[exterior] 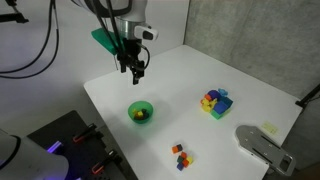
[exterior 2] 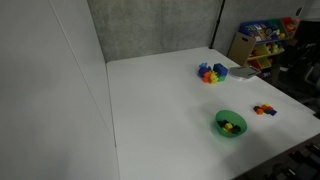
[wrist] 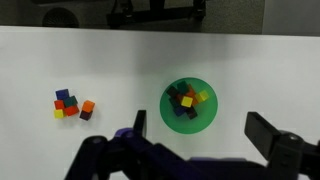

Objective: Put the yellow block inside the bowl

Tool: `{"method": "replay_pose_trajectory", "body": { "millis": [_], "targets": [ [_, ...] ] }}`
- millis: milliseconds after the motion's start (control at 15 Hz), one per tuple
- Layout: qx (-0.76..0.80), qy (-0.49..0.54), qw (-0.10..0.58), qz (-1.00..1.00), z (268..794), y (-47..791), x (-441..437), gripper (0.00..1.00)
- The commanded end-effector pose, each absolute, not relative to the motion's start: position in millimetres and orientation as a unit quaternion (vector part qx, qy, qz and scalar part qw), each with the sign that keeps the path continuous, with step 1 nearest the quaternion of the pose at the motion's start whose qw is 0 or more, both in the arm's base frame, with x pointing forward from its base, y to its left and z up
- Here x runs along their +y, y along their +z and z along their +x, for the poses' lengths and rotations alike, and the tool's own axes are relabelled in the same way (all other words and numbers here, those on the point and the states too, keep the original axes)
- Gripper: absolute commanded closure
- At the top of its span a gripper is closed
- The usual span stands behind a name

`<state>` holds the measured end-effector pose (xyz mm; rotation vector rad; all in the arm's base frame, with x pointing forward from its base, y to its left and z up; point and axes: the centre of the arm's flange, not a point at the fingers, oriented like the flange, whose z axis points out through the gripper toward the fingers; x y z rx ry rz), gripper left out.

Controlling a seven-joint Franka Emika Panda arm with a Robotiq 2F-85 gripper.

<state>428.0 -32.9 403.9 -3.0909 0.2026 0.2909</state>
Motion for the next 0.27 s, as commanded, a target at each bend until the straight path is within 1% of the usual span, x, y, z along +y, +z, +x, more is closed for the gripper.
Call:
{"method": "replay_pose_trajectory", "body": {
  "millis": [0,200],
  "targets": [
    [0.065,0.097,0.015,-0.993,428.6,400.9,-32.8,0.0],
    [0.065,0.101,0.015,-0.993,429.3,396.7,-32.9,0.0]
  ]
}}
